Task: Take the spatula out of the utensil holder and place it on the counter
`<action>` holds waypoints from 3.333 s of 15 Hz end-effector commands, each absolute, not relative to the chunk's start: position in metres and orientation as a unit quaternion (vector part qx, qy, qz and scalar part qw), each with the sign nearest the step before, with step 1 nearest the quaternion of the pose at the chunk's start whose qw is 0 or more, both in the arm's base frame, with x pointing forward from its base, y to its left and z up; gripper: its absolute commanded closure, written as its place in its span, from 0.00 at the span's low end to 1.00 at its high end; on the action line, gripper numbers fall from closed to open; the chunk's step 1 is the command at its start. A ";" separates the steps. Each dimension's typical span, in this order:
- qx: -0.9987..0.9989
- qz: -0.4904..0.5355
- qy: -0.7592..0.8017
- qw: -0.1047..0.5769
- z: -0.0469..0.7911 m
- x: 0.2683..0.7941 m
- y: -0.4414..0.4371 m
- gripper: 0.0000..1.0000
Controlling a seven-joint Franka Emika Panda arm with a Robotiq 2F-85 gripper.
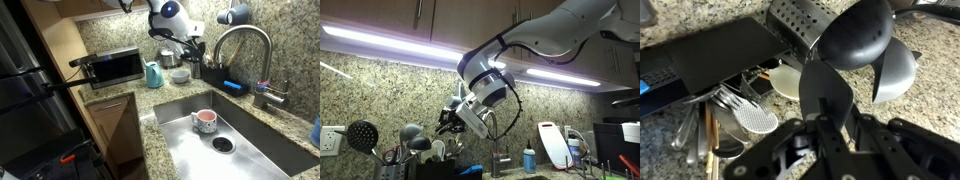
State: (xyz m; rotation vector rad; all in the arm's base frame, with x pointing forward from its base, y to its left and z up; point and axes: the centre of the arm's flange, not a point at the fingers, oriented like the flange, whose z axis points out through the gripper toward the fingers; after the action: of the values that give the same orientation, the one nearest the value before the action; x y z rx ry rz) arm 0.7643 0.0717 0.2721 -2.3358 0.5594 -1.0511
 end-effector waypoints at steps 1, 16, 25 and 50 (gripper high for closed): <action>-0.858 -0.401 0.200 0.250 0.275 0.762 0.077 1.00; -0.862 -0.434 0.169 0.201 0.295 0.728 0.101 0.99; -0.856 -0.447 0.192 0.174 0.307 0.719 0.087 0.99; -0.843 -0.475 0.214 0.136 0.356 0.644 0.034 0.99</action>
State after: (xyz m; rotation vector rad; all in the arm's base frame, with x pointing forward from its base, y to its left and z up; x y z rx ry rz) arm 0.6955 0.0434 0.3530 -2.4410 0.6169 -1.3396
